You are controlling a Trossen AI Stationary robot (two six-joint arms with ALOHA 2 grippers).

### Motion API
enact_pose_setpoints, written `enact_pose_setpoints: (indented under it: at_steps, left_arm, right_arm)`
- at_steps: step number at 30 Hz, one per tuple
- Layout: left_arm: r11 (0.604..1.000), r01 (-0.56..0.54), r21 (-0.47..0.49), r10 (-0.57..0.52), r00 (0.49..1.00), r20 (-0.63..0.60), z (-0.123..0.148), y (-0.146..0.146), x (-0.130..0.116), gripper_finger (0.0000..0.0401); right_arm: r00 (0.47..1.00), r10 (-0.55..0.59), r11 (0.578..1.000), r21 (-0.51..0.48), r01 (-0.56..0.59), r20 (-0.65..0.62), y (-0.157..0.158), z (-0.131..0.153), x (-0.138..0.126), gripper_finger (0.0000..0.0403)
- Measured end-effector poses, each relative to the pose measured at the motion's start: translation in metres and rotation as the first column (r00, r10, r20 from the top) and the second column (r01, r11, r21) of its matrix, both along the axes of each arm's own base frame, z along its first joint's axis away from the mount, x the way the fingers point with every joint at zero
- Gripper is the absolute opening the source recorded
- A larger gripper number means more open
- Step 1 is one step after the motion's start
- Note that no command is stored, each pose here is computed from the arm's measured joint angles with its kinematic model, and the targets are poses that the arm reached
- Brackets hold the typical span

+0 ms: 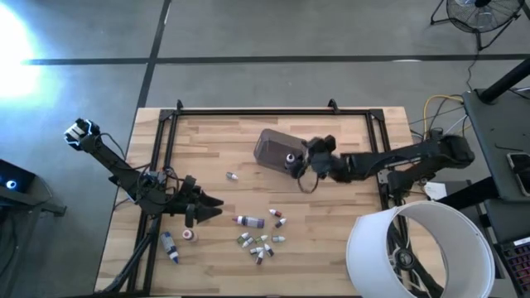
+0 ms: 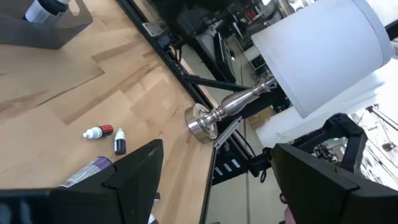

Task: Pick & Place food coloring
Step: Put the large pink food coloring bottle into the black bin

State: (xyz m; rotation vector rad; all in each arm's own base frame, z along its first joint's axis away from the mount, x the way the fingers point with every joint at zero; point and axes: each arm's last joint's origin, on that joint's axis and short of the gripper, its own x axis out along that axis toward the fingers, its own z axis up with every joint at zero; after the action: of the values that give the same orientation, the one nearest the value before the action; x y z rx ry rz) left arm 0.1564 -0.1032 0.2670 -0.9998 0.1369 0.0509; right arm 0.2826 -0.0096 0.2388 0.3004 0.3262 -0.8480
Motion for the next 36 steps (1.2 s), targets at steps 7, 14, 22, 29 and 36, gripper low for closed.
enact_pose_setpoints:
  at_steps: [7,14,22,29,36]
  left_arm:
    - [0.997,-0.073,-0.024,0.073,0.997,0.001,0.0,0.008,0.005,0.0275]
    - [0.991,-0.132,-0.026,0.132,0.991,-0.006,-0.001,0.021,0.012,0.0275]
    - [0.996,-0.005,-0.093,-0.004,0.995,-0.097,-0.009,0.021,0.012,0.0275]
    - [0.916,0.357,-0.18,-0.389,0.9,-0.194,-0.014,0.008,0.011,0.0275]
    - [0.902,0.409,-0.138,-0.426,0.787,-0.446,-0.006,0.0,0.02,0.0275]
  right_arm:
    - [0.999,-0.044,0.998,0.053,0.042,0.028,-0.026,0.028,-0.002,0.0222]
    - [0.998,-0.033,0.993,0.11,0.038,-0.049,-0.02,0.032,-0.003,0.0221]
    - [0.986,0.165,0.961,0.23,-0.156,-0.018,0.001,0.035,0.002,0.0221]
    - [0.973,0.23,0.948,0.23,-0.219,-0.02,0.017,0.035,0.001,0.0221]
    - [0.926,0.376,0.895,0.268,-0.358,-0.021,0.038,0.035,0.001,0.0221]
